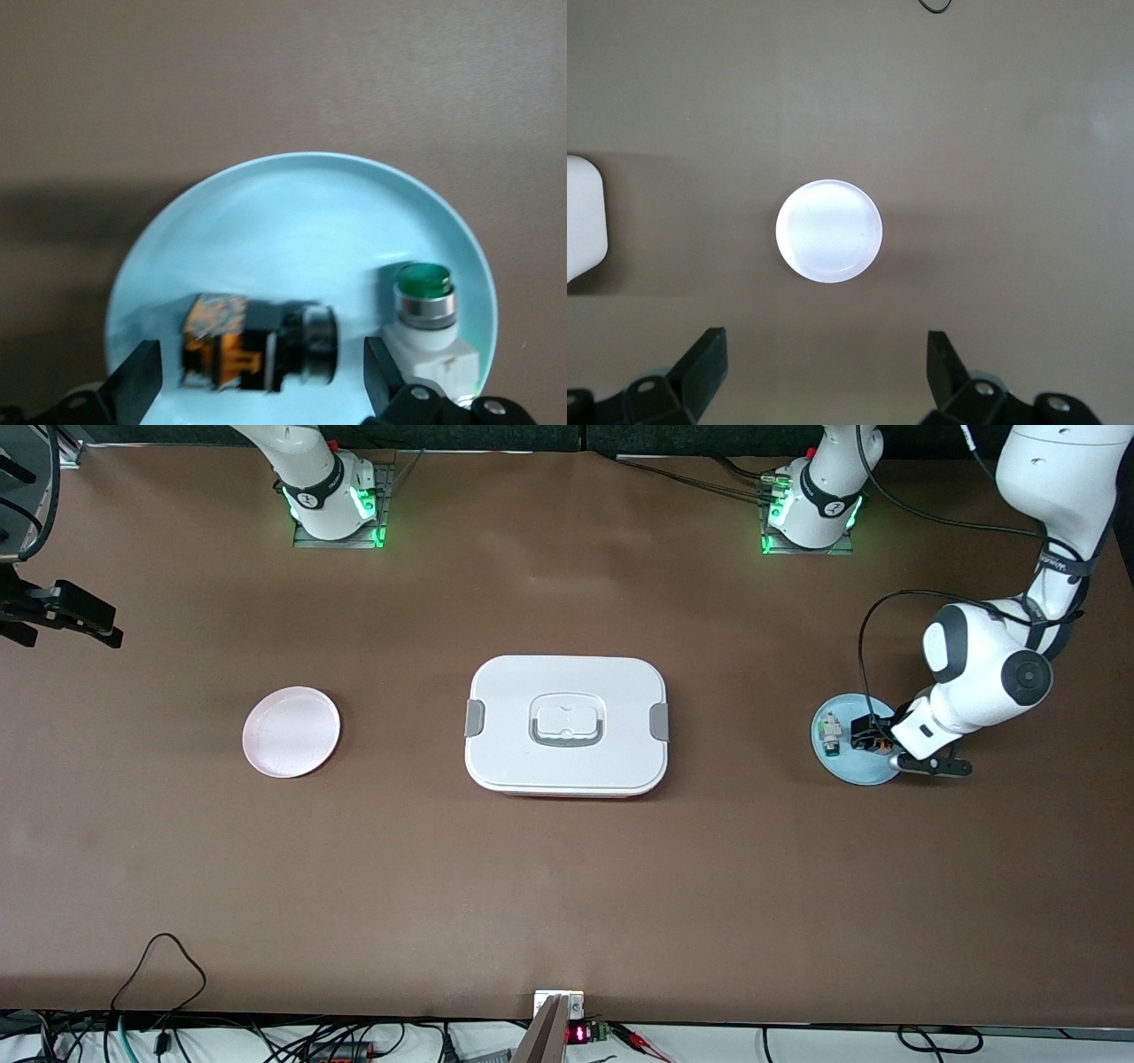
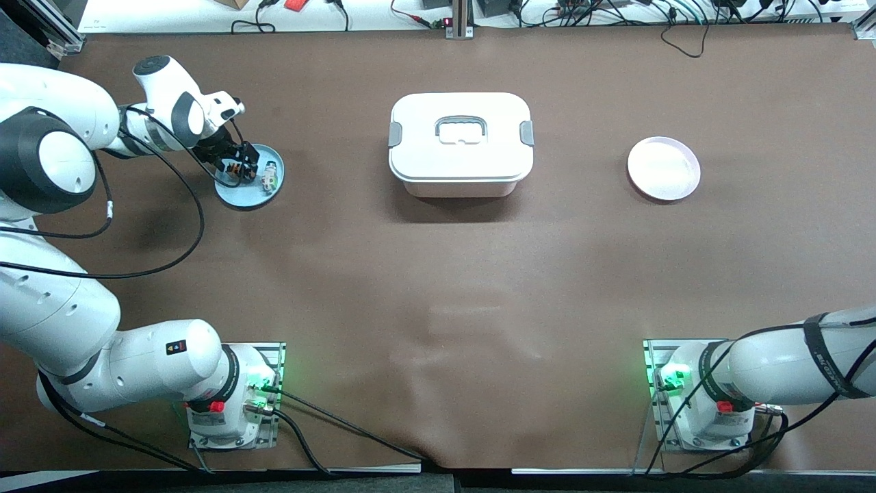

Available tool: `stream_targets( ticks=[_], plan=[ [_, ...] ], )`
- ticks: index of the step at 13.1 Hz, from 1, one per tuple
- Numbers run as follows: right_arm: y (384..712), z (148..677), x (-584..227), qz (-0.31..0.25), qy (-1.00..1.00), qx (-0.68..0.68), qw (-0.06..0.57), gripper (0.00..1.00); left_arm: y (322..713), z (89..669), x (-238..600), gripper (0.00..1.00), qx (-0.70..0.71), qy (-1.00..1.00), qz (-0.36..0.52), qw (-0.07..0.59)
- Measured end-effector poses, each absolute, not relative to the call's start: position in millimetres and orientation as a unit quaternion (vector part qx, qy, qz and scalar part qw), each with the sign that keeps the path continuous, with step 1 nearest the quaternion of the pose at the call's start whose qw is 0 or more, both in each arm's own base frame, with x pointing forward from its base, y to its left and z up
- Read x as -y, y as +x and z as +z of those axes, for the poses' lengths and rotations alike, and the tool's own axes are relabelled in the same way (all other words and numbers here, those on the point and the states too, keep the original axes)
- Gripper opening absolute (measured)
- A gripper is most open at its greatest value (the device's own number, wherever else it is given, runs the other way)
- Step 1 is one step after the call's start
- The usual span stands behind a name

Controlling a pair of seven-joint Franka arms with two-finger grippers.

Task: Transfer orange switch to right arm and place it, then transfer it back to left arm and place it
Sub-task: 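Lower the left gripper onto the orange switch on the blue plate, then close the left gripper on the orange switch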

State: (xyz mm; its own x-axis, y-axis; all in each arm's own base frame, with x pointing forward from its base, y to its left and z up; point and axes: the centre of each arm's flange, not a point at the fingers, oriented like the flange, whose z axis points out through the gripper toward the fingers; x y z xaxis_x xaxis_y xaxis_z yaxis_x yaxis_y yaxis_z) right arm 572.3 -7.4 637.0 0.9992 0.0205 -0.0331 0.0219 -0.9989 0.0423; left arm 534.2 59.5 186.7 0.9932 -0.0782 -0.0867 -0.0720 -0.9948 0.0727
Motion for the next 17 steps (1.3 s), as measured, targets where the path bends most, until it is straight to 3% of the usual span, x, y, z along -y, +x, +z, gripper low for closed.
stream_targets(
  ticks=[7, 9, 10, 17],
  plan=[
    [573, 634, -24, -0.02, 0.999, -0.038, 0.021, 1.0, 533, 177, -57, 0.97, 0.038, 0.997, -0.046, 0.037],
    [571, 634, -47, -0.02, 0.998, -0.058, 0.02, 1.0, 533, 177, -57, 0.77, 0.039, 0.997, -0.046, 0.037],
    [570, 633, -60, -0.023, 0.997, -0.069, 0.021, 1.0, 534, 178, -57, 0.72, 0.039, 0.998, -0.046, 0.037],
    [564, 640, -53, -0.028, 0.998, -0.06, 0.022, 1.0, 541, 191, -53, 0.72, 0.071, 0.996, -0.042, 0.038]
  ],
)
